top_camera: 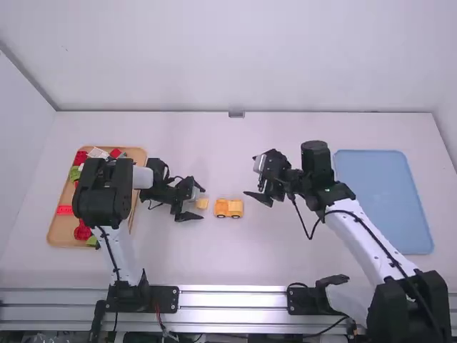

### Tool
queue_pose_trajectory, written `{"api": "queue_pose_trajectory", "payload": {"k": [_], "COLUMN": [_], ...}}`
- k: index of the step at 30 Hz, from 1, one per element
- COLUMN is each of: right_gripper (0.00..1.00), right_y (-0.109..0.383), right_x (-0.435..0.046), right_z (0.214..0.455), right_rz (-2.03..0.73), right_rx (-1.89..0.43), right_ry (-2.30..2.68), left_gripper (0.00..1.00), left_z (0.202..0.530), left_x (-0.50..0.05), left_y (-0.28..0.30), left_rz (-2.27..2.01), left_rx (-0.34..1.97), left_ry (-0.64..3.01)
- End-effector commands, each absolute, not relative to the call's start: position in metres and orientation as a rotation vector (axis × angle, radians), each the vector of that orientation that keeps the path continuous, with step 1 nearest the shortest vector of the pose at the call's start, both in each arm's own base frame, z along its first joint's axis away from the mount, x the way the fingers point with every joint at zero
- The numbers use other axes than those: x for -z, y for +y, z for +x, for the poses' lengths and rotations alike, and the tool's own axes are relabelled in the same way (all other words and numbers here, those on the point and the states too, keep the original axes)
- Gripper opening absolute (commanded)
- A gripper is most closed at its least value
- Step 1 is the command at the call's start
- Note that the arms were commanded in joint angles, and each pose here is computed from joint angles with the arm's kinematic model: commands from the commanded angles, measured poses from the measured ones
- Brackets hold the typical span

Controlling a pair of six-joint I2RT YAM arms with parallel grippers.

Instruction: Assemble lego blocks to make yellow taxi

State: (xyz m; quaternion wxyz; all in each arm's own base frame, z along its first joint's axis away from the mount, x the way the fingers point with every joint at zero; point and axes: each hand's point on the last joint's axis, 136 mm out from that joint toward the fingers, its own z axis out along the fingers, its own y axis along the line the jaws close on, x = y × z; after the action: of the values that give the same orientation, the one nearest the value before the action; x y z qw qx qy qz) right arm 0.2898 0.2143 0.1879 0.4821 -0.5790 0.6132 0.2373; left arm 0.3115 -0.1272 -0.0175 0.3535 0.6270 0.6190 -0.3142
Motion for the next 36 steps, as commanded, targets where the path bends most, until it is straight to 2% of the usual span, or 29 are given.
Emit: {"api": "queue_pose_trajectory", "payload": {"k": [1, 3, 5, 11, 13, 16, 20, 25, 30, 32, 36], "right_gripper": [0.99, 0.98, 0.99, 0.98, 0.98, 0.99, 0.99, 0.99, 0.99, 0.98, 0.99], "right_y": [0.214, 0.213, 0.211, 0.203, 0.203, 0.201, 0.198, 0.203, 0.208, 0.214, 0.224], "right_x": [-0.181, -0.181, -0.181, -0.181, -0.181, -0.180, -0.180, -0.176, -0.151, -0.127, -0.098], "right_z": [0.290, 0.290, 0.292, 0.295, 0.296, 0.298, 0.307, 0.300, 0.292, 0.294, 0.283], "right_rz": [-1.417, -1.416, -1.405, -1.379, -1.379, -1.376, -1.372, -1.386, -1.503, -1.474, -1.460], "right_rx": [-0.567, -0.566, -0.569, -0.570, -0.569, -0.550, -0.479, -0.512, -0.527, -0.653, -0.856], "right_ry": [1.515, 1.517, 1.525, 1.550, 1.551, 1.558, 1.555, 1.573, 1.473, 1.459, 1.431], "left_gripper": [0.77, 0.69, 0.53, 0.43, 0.29, 0.21, 0.20, 0.13, 0.14, 0.17, 0.17], "left_z": [0.307, 0.308, 0.311, 0.308, 0.308, 0.310, 0.311, 0.318, 0.308, 0.296, 0.283], "left_x": [0.024, 0.027, 0.028, 0.035, 0.035, 0.034, 0.020, -0.009, -0.036, -0.047, -0.052], "left_y": [-0.126, -0.124, -0.121, -0.118, -0.117, -0.116, -0.118, -0.120, -0.132, -0.143, -0.157], "left_rz": [1.638, 1.629, 1.610, 1.640, 1.635, 1.642, 1.597, 1.555, 1.595, 1.627, 1.643], "left_rx": [0.818, 0.818, 0.813, 0.790, 0.789, 0.781, 0.807, 0.746, 0.693, 0.668, 0.653], "left_ry": [1.619, 1.656, 1.688, 1.721, 1.723, 1.712, 1.786, 1.849, 1.769, 1.703, 1.614]}}
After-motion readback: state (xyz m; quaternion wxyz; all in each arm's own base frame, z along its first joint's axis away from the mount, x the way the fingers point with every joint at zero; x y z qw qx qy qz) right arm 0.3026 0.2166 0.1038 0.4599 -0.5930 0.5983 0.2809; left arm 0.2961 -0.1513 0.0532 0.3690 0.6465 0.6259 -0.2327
